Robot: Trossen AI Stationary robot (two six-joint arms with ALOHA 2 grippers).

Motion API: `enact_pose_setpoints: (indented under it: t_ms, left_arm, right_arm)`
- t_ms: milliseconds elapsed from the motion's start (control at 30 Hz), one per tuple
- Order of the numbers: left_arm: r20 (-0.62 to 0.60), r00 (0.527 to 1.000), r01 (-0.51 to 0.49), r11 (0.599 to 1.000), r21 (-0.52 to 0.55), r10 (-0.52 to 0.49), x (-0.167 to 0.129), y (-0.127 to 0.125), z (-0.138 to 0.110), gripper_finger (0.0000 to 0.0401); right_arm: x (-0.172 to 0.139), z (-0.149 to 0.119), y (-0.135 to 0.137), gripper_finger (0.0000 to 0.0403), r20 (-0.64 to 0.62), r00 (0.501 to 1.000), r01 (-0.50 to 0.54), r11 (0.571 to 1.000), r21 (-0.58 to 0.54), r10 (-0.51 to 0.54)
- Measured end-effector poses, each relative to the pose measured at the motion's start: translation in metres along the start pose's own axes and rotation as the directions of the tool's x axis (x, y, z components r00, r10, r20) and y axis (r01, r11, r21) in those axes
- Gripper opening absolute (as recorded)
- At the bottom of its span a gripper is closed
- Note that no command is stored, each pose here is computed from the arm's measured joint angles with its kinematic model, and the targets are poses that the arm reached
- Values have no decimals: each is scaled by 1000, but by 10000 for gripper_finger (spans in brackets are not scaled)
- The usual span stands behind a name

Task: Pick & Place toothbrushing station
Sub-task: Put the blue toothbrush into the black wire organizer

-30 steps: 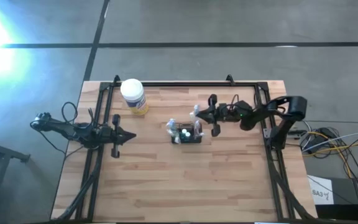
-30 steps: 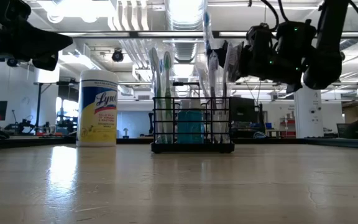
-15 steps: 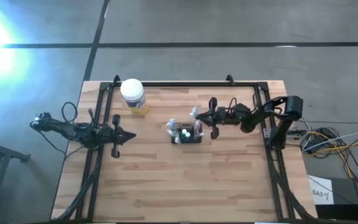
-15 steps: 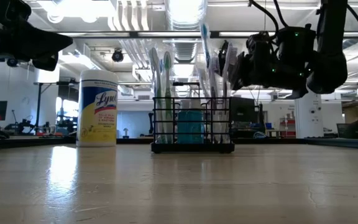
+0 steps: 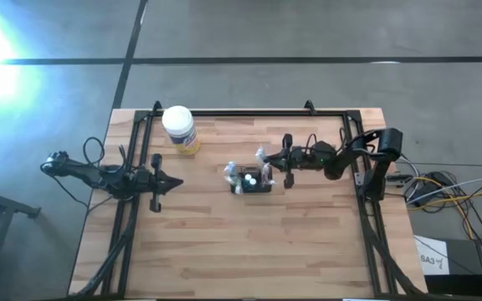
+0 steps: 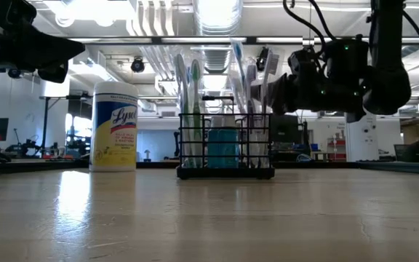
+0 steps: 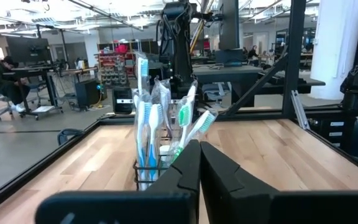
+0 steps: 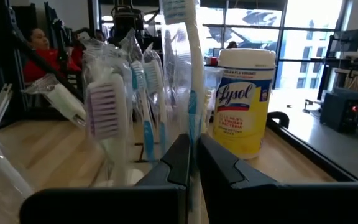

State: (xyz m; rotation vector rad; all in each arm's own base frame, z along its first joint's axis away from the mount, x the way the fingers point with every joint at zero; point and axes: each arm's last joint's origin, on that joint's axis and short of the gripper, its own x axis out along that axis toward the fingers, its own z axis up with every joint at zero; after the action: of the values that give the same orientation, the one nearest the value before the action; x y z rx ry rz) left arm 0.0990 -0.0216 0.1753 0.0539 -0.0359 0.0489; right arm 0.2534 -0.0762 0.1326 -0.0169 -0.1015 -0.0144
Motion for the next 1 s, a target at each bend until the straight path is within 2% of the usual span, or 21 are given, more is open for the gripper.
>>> enact_pose_setpoints:
  t_ms: [267, 400, 700, 1000]
  left_arm:
    - [7, 1000, -3, 1000, -3, 3, 0, 0, 1, 16]
    - [6, 1000, -3, 1000, -2, 3, 0, 0, 1, 17]
    - [6, 1000, -3, 1000, -2, 3, 0, 0, 1, 7]
    - [6, 1000, -3, 1000, -2, 3, 0, 0, 1, 18]
  right_arm:
    - [-3, -3, 1, 22, -19, 1000, 0, 1000, 26, 1]
    - [-2, -4, 1, 56, -34, 999, -3, 998, 70, 6]
    - [0, 1, 0, 142, -12, 1000, -2, 998, 67, 3]
    - [-2, 21, 0, 170, 67, 998, 1, 999, 42, -4]
